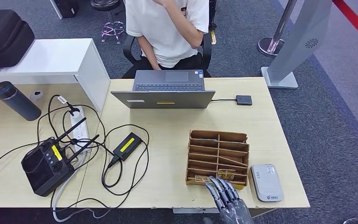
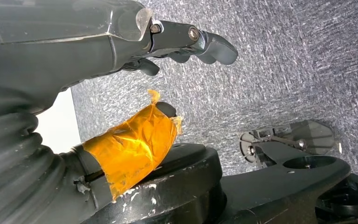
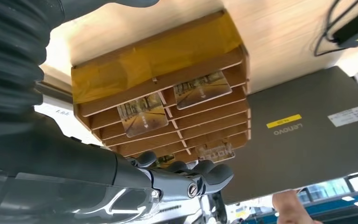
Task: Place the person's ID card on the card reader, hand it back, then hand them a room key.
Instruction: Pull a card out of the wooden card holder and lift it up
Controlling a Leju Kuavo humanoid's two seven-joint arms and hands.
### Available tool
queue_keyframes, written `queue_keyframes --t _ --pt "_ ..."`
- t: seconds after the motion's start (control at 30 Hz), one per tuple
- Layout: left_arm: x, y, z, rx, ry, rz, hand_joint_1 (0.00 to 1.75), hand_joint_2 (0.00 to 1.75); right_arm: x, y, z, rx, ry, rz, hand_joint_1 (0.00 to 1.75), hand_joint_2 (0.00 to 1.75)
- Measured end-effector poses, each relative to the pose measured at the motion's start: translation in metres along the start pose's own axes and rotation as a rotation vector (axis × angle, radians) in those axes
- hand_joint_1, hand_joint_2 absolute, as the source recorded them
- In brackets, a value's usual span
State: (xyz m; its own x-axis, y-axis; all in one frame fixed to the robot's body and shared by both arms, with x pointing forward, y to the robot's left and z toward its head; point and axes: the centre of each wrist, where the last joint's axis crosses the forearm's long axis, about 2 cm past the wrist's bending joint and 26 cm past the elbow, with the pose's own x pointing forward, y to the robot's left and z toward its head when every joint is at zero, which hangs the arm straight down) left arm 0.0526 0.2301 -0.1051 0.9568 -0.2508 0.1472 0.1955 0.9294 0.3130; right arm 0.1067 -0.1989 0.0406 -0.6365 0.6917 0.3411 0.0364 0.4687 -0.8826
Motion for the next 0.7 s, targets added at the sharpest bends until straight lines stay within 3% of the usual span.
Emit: queue_keyframes --t 0.7 --pt "0.001 -0.001 0.001 0.012 -0.021 -0.043 0.0 1.75 -0.024 0.022 -0.03 -0.049 0.098 0.108 0.0 1.75"
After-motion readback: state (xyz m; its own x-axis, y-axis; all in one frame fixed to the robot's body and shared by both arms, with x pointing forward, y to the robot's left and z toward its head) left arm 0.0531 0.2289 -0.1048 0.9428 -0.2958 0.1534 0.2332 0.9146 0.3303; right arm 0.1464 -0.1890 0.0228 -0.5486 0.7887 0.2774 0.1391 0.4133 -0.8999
